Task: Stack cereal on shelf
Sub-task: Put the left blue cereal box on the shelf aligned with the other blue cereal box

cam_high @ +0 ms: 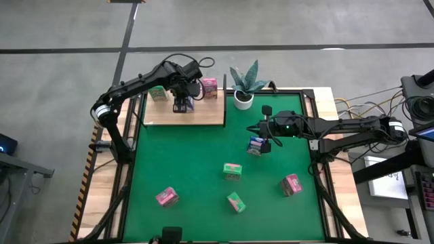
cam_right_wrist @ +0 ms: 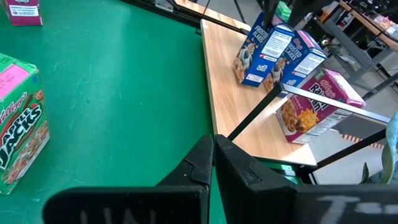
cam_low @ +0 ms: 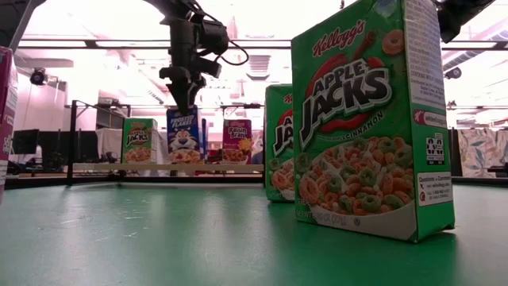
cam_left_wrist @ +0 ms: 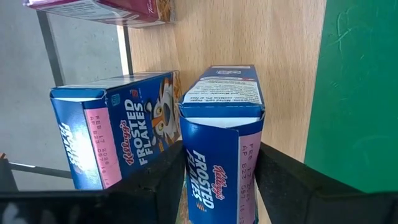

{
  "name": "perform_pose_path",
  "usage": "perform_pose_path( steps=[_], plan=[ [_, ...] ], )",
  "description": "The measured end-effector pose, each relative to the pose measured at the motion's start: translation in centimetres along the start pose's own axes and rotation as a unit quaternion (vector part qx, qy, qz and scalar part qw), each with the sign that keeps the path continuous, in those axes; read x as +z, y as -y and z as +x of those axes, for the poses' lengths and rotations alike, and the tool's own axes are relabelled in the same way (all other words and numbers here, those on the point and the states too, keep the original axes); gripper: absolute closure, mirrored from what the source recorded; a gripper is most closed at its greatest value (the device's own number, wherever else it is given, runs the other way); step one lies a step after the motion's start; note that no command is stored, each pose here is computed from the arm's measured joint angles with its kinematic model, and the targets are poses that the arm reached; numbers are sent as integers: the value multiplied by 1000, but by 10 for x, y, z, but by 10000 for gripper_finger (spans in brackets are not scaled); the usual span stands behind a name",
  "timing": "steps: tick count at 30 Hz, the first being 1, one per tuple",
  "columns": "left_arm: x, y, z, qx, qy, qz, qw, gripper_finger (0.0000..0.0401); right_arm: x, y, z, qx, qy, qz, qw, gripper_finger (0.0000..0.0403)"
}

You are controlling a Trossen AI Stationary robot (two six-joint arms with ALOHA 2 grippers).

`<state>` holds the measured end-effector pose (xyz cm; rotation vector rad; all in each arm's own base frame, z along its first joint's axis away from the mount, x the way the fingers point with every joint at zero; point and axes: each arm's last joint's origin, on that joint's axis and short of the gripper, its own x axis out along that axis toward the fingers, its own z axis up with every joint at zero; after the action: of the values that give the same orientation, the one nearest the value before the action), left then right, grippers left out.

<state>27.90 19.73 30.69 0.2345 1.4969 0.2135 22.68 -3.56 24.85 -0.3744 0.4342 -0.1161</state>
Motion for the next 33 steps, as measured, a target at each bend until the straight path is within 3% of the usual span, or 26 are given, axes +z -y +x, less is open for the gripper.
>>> perform_pose_path(
  steps=[13,19,23,27,33],
  plan=[
    [1,-1,-2,3,4,-4,1000,200,0,0,0,0,0,0,1000,394],
    [-1,2,-24,-2,1,-23,1000,200,0,0,0,0,0,0,1000,394],
    [-3,3,-36,-8,34,-46,998,204,0,0,0,0,0,0,1000,394],
    [-5,5,-38,4,65,-61,996,238,0,0,0,0,0,0,1000,394],
    [-7,10,-24,24,93,-68,993,328,0,0,0,0,0,0,1000,394]
  ],
)
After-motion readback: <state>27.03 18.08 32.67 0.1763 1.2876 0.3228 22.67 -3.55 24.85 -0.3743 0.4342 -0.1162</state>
